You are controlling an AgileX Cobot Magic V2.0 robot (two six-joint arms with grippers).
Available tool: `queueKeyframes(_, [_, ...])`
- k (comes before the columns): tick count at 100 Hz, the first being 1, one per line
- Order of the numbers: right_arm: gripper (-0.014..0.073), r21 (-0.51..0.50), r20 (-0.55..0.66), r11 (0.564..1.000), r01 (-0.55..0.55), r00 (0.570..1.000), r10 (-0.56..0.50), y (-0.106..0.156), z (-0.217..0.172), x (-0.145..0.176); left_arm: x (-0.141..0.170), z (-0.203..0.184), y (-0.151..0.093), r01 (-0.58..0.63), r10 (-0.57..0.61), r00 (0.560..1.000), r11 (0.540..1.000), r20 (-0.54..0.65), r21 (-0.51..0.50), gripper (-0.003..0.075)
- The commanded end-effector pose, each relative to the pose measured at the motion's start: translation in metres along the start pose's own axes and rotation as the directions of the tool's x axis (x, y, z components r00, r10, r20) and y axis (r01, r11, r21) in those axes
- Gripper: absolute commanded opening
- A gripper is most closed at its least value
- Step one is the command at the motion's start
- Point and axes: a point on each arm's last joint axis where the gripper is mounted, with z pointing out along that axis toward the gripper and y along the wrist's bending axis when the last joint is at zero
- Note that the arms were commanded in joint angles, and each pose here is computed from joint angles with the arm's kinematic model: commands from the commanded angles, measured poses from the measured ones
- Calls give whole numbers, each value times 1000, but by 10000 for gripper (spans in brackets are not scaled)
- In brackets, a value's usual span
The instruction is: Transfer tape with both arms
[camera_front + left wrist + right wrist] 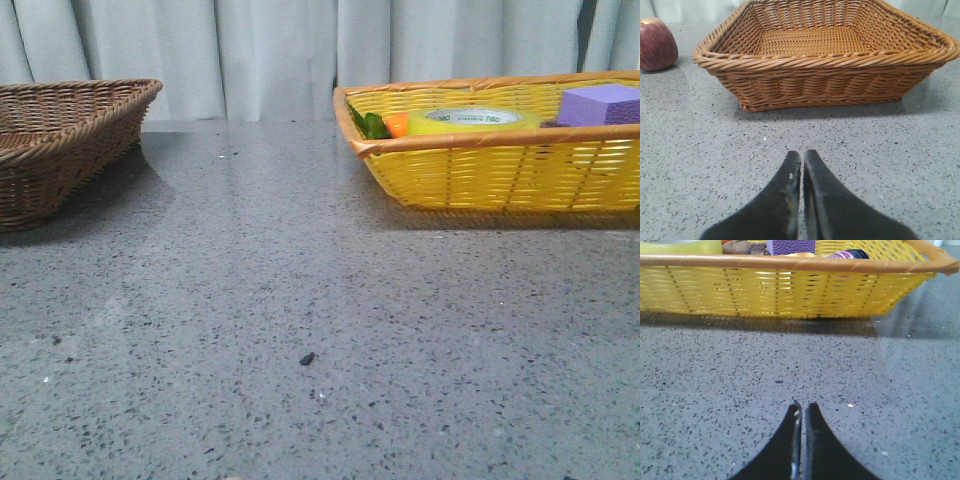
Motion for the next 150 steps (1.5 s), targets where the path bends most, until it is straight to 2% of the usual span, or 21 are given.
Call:
queueKeyframes(1, [-74,9,14,1000,12,1000,-12,0,1,5,-5,-2,0,23,-24,995,1000,98,3,-20])
queueKeyframes(72, [-74,14,72,1000,12,997,-13,-1,1,-1,-14,-3,0,23,-24,980,1000,196,4,-20])
queueKeyframes(101, [-74,23,166,1000,11,986,-14,-1,0,-9,-18,-4,0,23,-24,970,1000,241,5,-20])
queueKeyframes(123, [-74,34,291,999,8,956,-18,-2,-3,-21,-21,-5,0,34,-35,960,999,277,9,-20])
queueKeyframes(128, [-74,27,323,999,-19,946,9,-2,-4,-23,-23,-5,0,37,-39,955,999,295,10,-20])
queueKeyframes(143, [-74,27,424,998,-48,905,32,-4,-8,-33,-33,-9,0,37,-38,914,999,404,11,-21])
queueKeyframes(150, [-74,32,488,998,-53,872,30,-4,-11,-38,-37,-11,0,37,-38,896,999,442,12,-21])
